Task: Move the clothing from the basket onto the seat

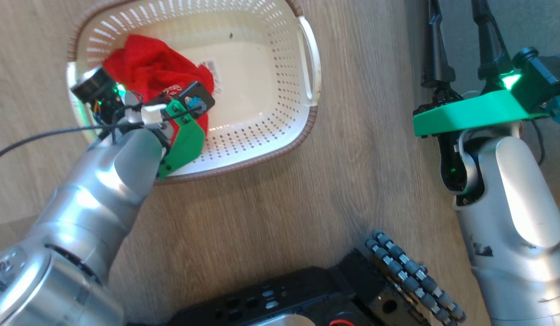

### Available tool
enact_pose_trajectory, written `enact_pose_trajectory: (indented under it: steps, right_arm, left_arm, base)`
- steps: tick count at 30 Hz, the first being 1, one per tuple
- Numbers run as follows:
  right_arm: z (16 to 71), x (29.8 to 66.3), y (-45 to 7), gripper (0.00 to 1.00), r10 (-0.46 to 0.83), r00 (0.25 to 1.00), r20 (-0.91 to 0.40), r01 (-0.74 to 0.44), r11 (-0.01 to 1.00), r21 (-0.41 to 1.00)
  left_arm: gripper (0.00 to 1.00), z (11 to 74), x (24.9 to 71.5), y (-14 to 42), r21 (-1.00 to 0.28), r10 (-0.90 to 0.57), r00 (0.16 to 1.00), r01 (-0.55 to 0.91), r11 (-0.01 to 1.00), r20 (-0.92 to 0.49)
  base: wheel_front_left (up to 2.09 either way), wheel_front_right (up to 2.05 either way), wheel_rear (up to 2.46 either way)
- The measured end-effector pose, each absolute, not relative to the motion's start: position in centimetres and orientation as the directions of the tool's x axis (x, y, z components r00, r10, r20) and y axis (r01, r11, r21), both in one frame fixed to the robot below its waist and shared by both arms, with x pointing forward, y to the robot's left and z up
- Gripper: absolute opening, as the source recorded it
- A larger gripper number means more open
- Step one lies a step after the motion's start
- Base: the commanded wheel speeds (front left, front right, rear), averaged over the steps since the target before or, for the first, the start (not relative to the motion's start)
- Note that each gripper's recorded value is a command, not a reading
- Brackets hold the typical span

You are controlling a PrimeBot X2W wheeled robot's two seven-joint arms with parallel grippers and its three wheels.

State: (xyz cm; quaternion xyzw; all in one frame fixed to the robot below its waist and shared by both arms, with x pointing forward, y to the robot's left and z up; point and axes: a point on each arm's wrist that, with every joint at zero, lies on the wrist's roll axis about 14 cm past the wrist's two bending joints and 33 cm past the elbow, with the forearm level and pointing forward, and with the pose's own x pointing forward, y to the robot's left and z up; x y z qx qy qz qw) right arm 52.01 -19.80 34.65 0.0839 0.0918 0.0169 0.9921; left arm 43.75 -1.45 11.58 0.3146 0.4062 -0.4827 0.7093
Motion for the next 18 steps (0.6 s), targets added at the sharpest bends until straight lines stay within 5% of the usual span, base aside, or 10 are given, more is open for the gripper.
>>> enact_pose_trajectory:
  steps: [18]
  right_arm:
    - [42.9, 51.7, -15.9, 1.0, 0.137, 0.99, -0.029, -0.132, 0.981, 0.143]
  left_arm:
    - [0.0, 25.5, 45.1, -1.9, -0.012, -0.594, 0.507, 0.755, 0.656, -0.625]
  base:
    - [0.0, 0.0, 0.0]
